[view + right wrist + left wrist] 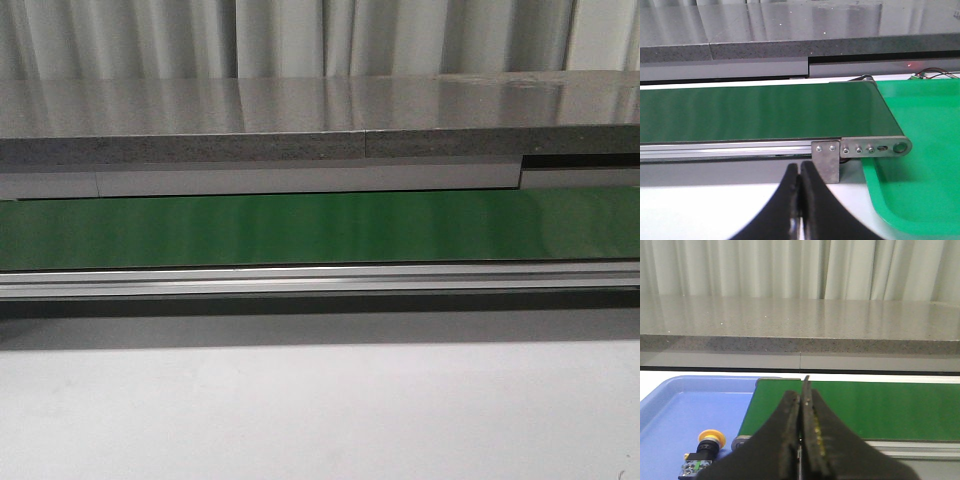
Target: Move button from left to right
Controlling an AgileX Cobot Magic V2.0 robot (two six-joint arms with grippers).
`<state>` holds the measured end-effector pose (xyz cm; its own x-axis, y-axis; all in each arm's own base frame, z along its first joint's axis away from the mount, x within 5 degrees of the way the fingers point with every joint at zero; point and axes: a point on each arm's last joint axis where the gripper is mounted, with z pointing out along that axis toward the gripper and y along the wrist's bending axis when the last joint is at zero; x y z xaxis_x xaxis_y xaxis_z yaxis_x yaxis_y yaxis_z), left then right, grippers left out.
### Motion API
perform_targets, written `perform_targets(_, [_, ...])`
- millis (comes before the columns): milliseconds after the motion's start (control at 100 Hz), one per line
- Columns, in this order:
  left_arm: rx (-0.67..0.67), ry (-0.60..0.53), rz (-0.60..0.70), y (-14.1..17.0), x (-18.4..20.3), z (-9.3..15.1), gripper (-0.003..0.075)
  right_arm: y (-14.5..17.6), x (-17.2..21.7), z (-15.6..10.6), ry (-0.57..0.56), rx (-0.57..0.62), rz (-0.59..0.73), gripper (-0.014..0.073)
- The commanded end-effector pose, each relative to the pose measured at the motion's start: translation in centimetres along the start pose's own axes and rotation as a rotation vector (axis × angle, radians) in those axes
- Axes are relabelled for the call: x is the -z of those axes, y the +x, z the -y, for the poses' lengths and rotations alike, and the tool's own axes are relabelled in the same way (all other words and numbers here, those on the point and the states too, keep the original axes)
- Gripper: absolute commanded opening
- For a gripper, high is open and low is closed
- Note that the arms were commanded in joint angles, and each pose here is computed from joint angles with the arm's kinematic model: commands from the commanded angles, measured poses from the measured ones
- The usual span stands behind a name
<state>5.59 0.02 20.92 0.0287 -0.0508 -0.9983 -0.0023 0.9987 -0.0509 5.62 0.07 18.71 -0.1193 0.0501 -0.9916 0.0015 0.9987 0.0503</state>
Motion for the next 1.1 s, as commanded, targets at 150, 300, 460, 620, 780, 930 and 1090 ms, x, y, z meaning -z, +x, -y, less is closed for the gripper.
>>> perform_targets(150, [0.01,0.011,0.05,1.1,0.1,0.0,-0.002,-1.3,0.3,0.0,-0.001,0.0,0.112,-0.0067])
perform_targets(300, [0.01,0.011,0.053,1.1,0.1,0.0,-0.002,-1.3,0.3,0.0,-0.001,0.0,0.112,-0.0067])
perform_targets(460, [0.036,0.014,0.082,-0.2,0.2,0.1,-0.002,-1.3,0.3,0.0,-0.001,0.0,0.112,-0.0067])
perform_targets(620, [0.049,0.016,0.066,-2.9,0.2,0.2,-0.002,-1.3,0.3,0.0,-0.001,0.0,0.112,-0.0067])
perform_targets(780, [0.046,0.014,-0.009,-6.4,-0.3,0.4,-0.002,-1.3,0.3,0.0,-0.001,0.0,0.112,-0.0067])
perform_targets(930, [0.019,-0.001,-0.208,-9.0,-1.6,0.5,-0.002,-1.3,0.3,0.0,-0.001,0.0,0.112,-0.0067])
perform_targets(1090, [0.001,-0.02,-0.447,-11.0,-3.7,0.6,-0.002,-1.3,0.3,0.0,-0.001,0.0,0.112,-0.0067])
